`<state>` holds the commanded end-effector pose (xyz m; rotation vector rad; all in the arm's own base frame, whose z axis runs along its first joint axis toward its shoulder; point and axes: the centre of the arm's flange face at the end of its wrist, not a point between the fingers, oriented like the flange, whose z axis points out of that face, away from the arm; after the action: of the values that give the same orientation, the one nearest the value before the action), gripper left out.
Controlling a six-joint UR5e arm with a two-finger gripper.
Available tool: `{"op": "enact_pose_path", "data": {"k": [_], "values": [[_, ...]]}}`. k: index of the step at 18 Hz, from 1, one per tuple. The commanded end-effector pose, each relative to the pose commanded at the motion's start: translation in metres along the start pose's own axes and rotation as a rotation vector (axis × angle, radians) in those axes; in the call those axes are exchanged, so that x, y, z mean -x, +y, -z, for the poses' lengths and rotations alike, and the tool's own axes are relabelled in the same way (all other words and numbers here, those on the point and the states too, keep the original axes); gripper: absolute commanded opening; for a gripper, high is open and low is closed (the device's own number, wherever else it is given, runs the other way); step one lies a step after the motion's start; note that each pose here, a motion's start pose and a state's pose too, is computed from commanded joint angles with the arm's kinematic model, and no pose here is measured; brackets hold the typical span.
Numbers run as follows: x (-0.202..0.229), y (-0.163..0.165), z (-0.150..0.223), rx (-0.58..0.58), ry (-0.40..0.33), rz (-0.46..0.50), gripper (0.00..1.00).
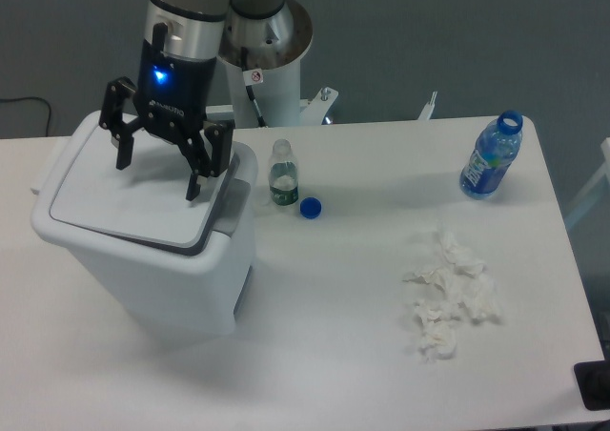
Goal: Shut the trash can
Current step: 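Press the gripper down on the closed lid to seat it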
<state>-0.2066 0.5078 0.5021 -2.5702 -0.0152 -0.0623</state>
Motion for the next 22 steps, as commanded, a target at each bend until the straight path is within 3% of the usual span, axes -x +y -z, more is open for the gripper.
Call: {"op": "enact_pose_path", "data": {"k": [17,22], "values": [[0.012,0.004,-0.025,0.039,0.017,0.02,1.0],[0.032,0.002,-0.007,0.012,-0.011,0.045,1.0]]}}
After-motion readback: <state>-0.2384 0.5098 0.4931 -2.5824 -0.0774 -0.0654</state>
